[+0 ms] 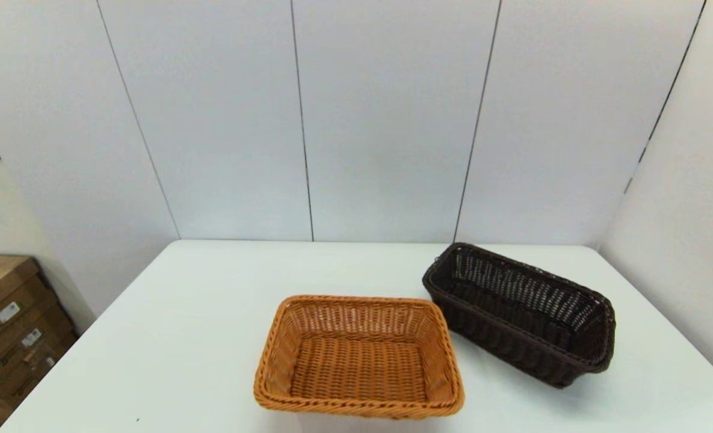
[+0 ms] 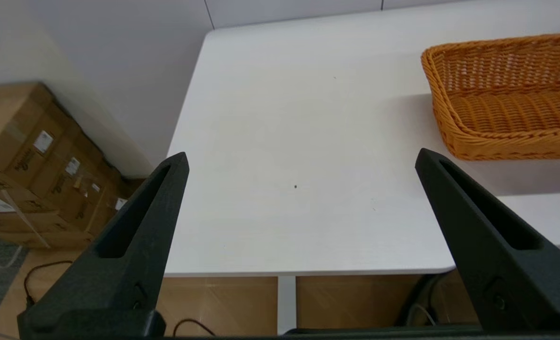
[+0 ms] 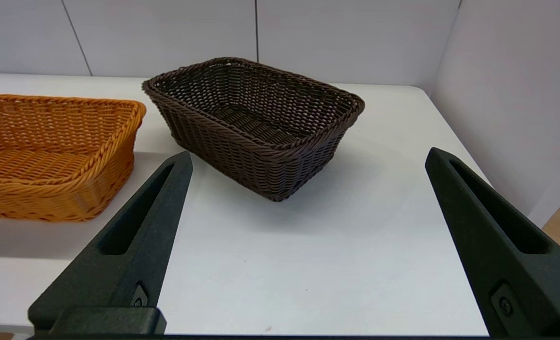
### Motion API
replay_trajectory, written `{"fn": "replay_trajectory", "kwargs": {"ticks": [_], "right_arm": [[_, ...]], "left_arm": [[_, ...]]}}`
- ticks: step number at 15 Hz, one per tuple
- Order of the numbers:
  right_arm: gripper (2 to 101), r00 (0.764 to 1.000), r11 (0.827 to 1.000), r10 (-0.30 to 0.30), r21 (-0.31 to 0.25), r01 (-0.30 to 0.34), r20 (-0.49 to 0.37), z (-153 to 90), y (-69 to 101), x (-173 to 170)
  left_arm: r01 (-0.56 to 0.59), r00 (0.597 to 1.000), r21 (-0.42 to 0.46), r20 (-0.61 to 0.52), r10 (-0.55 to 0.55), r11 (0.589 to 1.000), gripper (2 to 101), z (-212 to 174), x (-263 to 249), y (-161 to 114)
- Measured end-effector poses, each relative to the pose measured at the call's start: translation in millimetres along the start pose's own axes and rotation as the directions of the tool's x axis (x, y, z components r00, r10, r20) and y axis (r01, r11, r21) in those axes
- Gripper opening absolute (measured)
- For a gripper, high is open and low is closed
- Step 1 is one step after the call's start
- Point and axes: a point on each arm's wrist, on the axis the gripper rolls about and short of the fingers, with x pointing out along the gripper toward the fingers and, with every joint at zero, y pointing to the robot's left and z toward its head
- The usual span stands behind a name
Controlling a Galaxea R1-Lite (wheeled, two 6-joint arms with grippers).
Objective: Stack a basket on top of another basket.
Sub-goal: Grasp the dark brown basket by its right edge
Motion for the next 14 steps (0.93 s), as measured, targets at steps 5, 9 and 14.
{"fn": "replay_trajectory", "kwargs": {"ticks": [5,9,14], "right_arm": [[97.7,1.0,1.0,0.0,0.0,0.0,0.0,0.0,0.0,0.0],[97.7,1.0,1.0,0.0,0.0,0.0,0.0,0.0,0.0,0.0],[97.7,1.0,1.0,0.0,0.0,0.0,0.0,0.0,0.0,0.0]], "left_arm": [[-0.015,0.997,0.029,0.072,0.013,0.999,97.6,-32.2,-1.0,-4.8],[0.022,0.984,0.021,0.177,-0.025,1.0,97.7,-51.4,5.5,-8.1],[0.023,0.962,0.009,0.271,-0.025,1.0,97.7,-63.0,21.2,-9.9]]}}
